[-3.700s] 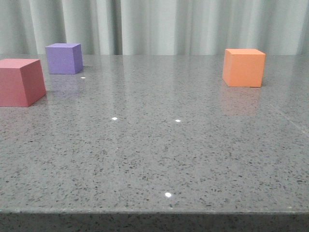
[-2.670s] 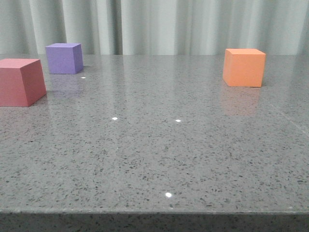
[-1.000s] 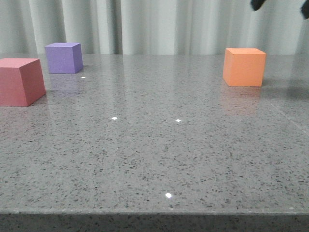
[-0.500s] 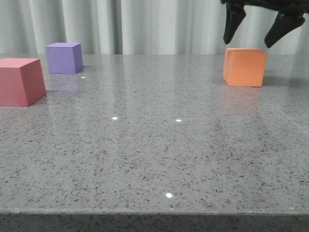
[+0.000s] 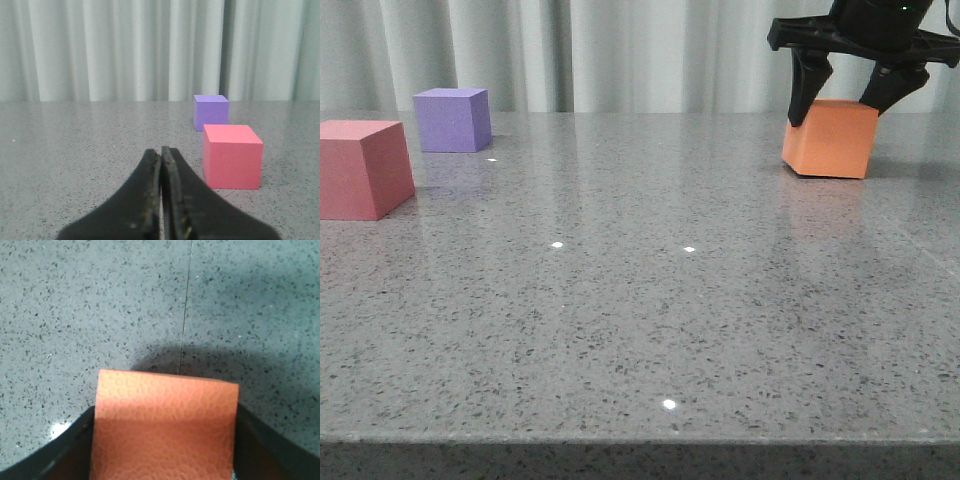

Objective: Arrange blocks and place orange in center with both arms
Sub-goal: 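Lower the open right gripper over the orange cube, then close the right gripper on the orange cube and lift it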

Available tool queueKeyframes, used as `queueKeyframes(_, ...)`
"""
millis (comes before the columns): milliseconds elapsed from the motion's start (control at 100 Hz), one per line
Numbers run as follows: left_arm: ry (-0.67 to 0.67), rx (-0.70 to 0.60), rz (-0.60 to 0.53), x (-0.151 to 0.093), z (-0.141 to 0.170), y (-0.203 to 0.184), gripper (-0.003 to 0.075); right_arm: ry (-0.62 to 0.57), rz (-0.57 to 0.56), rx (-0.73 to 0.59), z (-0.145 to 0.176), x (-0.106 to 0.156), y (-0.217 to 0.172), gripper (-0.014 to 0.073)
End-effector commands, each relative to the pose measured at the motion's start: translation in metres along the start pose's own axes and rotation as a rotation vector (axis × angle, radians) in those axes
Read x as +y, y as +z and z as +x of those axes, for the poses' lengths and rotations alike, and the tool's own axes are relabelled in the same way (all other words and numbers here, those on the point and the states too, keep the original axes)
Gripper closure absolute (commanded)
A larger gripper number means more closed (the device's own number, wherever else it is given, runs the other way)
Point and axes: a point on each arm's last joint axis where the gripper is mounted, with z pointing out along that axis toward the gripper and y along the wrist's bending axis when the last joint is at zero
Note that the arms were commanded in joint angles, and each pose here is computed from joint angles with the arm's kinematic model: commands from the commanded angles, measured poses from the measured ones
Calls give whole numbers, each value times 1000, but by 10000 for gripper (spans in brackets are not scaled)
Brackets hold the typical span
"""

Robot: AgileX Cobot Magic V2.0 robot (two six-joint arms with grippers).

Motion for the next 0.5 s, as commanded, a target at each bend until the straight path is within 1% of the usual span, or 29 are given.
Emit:
queueKeyframes(0,-4,-62,-1,0,6,-2,741,-4,-19,-110,-14,4,-38,284)
queueKeyframes(110,-4,-62,-1,0,6,-2,741,18,-36,-78,-17,12,-50,284)
queueKeyframes(200,-4,-62,-1,0,6,-2,741,-8,-45,-68,-19,28,-62,284)
queueKeyframes(260,-4,-62,-1,0,6,-2,741,-24,-45,-82,-20,42,-70,284)
queueKeyframes(390,-4,-62,-1,0,6,-2,741,-30,-41,-161,-25,75,-87,284)
queueKeyframes(490,-4,-62,-1,0,6,-2,741,-49,-58,-195,-25,106,-90,284)
